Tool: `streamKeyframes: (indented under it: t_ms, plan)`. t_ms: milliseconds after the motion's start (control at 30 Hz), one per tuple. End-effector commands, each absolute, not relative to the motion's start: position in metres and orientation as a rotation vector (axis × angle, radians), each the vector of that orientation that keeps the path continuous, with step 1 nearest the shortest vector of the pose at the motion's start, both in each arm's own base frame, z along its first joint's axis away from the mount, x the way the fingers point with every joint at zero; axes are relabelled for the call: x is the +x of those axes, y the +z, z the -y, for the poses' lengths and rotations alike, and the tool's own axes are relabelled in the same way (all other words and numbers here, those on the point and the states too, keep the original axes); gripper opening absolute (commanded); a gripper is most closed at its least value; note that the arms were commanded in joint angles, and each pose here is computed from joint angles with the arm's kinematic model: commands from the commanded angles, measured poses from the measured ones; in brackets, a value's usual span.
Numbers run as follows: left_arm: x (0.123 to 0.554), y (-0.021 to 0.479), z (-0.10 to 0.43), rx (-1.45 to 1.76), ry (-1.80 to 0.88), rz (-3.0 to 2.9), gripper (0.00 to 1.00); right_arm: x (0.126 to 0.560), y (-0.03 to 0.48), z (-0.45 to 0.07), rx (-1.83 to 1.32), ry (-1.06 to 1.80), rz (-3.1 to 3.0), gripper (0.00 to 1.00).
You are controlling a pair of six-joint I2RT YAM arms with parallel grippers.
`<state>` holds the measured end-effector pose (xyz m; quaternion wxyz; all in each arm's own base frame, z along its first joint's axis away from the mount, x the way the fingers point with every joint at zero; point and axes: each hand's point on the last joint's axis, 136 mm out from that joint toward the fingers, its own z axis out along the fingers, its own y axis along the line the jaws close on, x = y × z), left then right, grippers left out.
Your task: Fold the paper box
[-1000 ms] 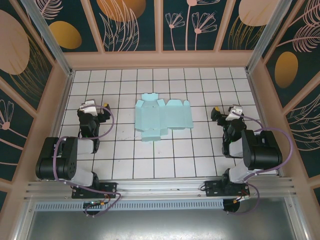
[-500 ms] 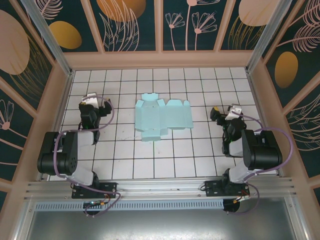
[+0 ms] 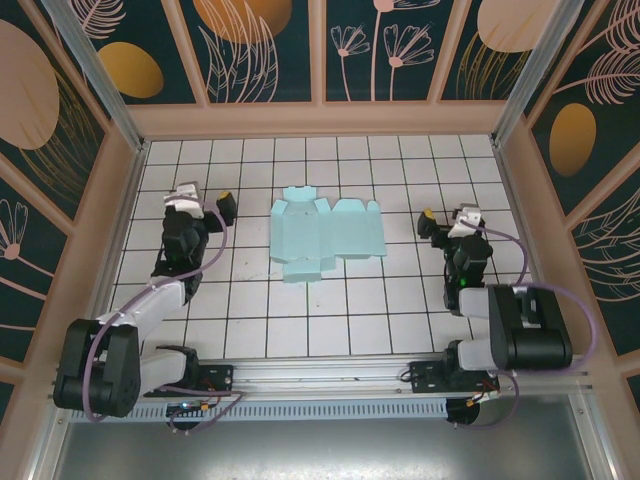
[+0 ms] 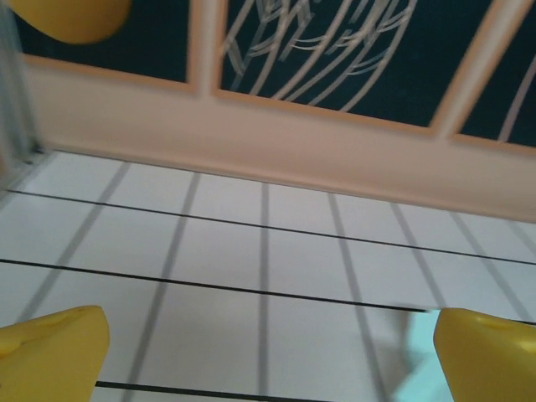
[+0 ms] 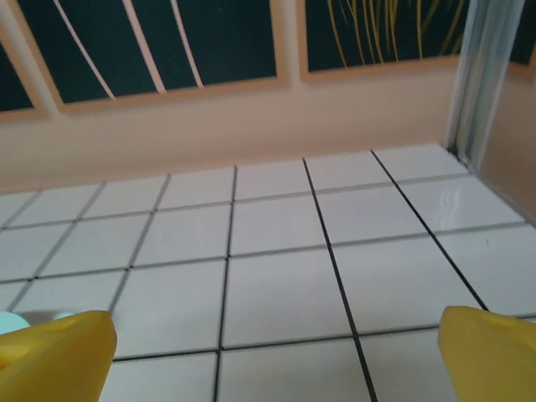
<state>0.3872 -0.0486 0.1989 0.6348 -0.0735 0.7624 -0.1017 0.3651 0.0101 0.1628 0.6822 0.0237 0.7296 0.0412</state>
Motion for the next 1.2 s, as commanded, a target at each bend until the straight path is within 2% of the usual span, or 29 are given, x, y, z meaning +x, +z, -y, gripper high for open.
streamKeyframes:
  t_ms: [0,267,433,833,1067,1167]
  plan:
    - [0.383,0.169,0.077,-0.277,-0.467,-1.889,0.99,0.368,0.189,-0.021,0.046,0.112,-1.645,0.99]
    - [0.375,0.12,0.158,-0.297,-0.811,-2.056,0.99,0.357,0.219,-0.053,-0.024,0.303,-1.693,0.99]
    - [0.371,0.09,0.181,-0.324,-0.9,-2.126,0.89,0.353,0.224,-0.058,-0.044,0.327,-1.688,0.99]
    - [0.37,0.051,0.192,-0.354,-0.936,-2.2,0.53,0.354,0.223,-0.064,-0.049,0.381,-1.691,0.99]
    - [0.371,0.03,0.187,-0.33,-0.863,-2.237,0.26,0.35,0.232,-0.064,-0.06,0.382,-1.675,0.99]
    - [0.374,0.032,0.188,-0.257,-0.826,-2.237,0.09,0.348,0.236,-0.065,-0.07,0.392,-1.665,0.99]
